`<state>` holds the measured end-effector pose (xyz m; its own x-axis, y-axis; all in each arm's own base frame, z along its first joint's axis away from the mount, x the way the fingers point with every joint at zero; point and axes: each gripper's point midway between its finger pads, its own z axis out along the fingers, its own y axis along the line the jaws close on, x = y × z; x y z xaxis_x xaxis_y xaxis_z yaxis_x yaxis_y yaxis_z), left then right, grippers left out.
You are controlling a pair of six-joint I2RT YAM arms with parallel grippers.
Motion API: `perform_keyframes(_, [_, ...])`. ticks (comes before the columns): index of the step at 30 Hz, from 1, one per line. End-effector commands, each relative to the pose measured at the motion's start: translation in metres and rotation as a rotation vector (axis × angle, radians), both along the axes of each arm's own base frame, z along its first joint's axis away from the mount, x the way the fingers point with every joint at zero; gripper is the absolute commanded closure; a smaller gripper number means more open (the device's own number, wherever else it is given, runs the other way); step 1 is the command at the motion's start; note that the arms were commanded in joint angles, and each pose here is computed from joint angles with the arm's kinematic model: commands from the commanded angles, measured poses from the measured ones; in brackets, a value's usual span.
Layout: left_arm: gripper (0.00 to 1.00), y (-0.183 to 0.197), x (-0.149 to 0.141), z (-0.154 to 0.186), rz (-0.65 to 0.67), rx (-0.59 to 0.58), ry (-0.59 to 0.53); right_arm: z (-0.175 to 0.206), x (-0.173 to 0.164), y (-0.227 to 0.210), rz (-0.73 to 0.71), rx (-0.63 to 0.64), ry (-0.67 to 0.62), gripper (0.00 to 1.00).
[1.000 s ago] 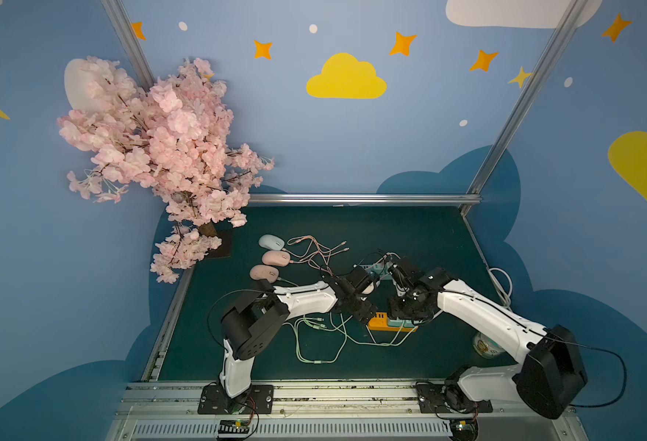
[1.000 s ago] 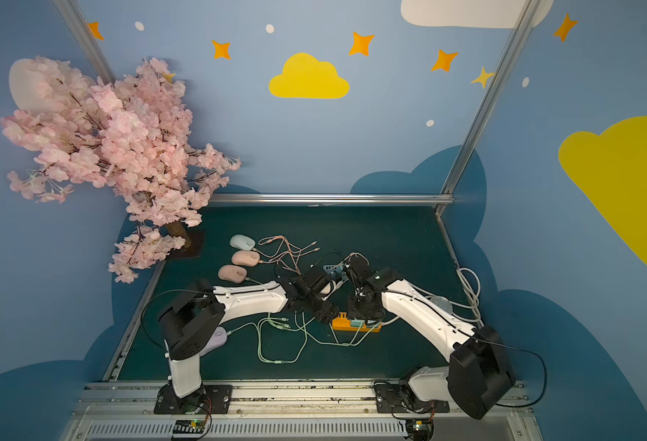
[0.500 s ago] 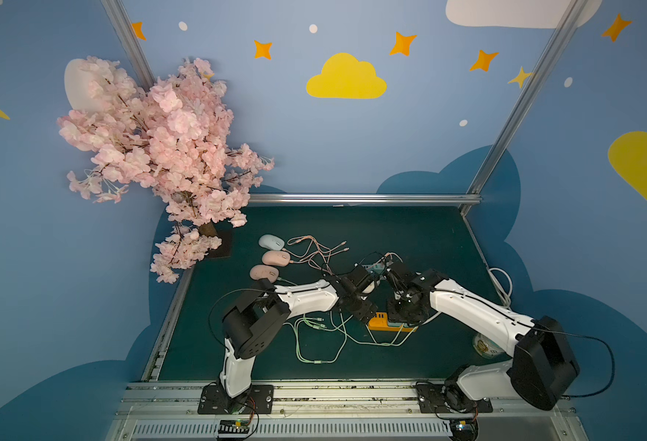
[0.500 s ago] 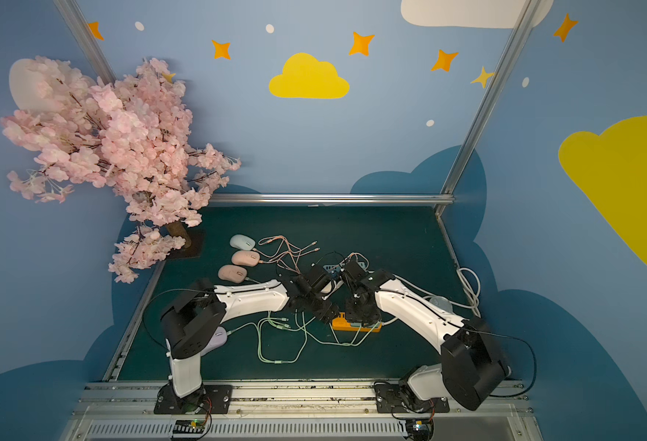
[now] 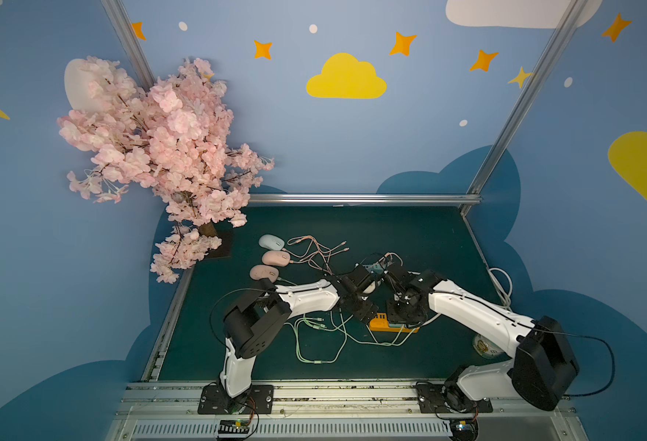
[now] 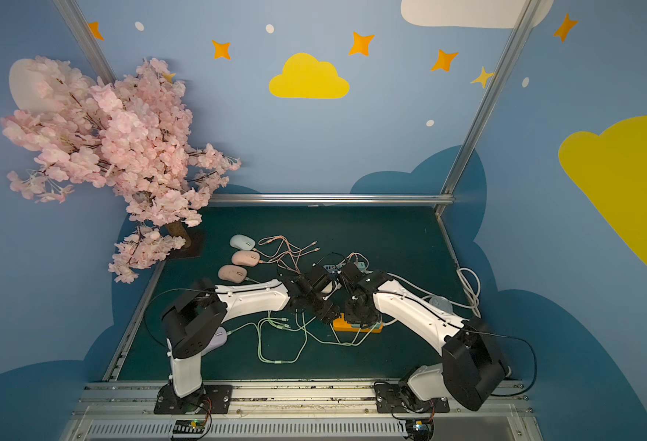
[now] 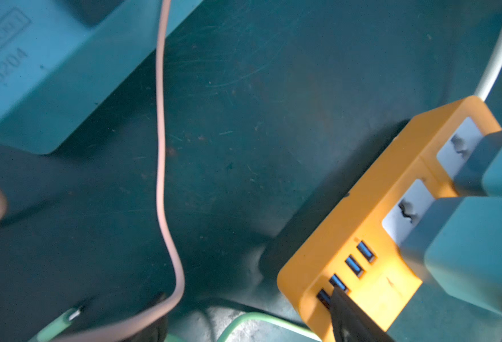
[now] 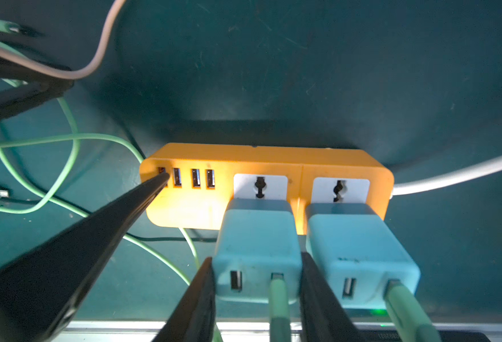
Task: Unplug the wireless mouse
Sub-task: Remove the plug from the socket.
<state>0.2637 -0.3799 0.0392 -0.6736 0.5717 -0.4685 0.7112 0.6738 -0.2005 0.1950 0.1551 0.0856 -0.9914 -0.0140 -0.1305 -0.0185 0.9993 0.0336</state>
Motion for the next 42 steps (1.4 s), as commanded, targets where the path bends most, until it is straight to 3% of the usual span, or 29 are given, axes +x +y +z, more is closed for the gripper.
perform_keyframes(1, [0.15, 0.006, -0.009, -0.016, -0.008, 0.054, 0.045, 0.025, 0.008, -0.003, -0.018, 0.002, -0.076, 0.73])
perform_keyframes(13, [0.13, 0.006, -0.007, -0.011, 0.014, 0.055, 0.022, 0.029, 0.018, 0.001, -0.012, 0.005, -0.113, 0.78])
perform_keyframes(17, [0.06, 0.016, -0.002, 0.010, 0.061, 0.023, -0.050, 0.021, 0.028, 0.003, -0.010, -0.039, -0.112, 0.80])
perform_keyframes(25, [0.02, 0.034, 0.007, 0.057, 0.147, -0.112, -0.221, 0.014, 0.053, 0.006, 0.012, -0.108, -0.130, 0.81])
perform_keyframes(33, [0.02, 0.039, 0.015, 0.046, 0.160, -0.028, -0.235, 0.023, 0.080, 0.018, 0.100, -0.140, -0.148, 0.83])
perform_keyframes(37, [0.06, 0.041, 0.020, 0.037, 0.149, 0.024, -0.240, 0.016, 0.079, 0.018, 0.121, -0.149, -0.132, 0.84])
perform_keyframes(42, [0.31, 0.041, 0.023, 0.033, 0.141, 0.017, -0.223, 0.006, 0.075, 0.022, 0.124, -0.115, -0.110, 0.84])
